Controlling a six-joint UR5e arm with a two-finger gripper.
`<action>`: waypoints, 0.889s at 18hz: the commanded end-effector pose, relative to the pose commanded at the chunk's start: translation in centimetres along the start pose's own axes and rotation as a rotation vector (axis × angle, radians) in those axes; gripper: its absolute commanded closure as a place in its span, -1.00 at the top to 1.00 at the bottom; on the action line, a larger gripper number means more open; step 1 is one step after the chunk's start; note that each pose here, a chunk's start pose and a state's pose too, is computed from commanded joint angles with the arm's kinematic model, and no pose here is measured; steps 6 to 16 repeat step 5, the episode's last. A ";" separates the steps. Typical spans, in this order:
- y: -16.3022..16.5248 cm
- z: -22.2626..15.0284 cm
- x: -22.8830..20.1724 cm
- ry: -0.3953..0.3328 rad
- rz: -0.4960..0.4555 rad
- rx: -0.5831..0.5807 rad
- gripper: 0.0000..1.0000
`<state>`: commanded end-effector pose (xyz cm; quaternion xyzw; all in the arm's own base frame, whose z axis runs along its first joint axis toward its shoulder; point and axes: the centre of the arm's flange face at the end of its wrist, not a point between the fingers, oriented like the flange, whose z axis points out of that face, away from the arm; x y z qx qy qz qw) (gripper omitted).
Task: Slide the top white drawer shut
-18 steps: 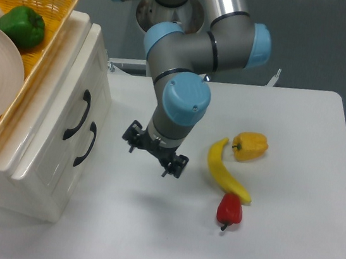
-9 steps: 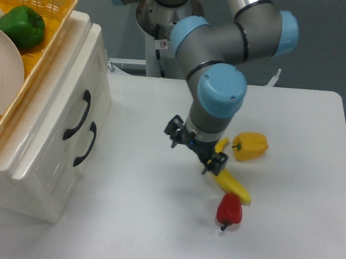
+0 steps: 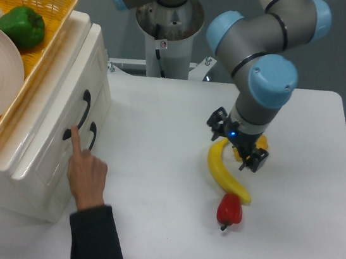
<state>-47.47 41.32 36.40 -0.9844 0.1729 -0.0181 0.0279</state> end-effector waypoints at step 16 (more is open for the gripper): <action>1.0 -1.2 -0.6 -0.060 -0.011 0.011 1.00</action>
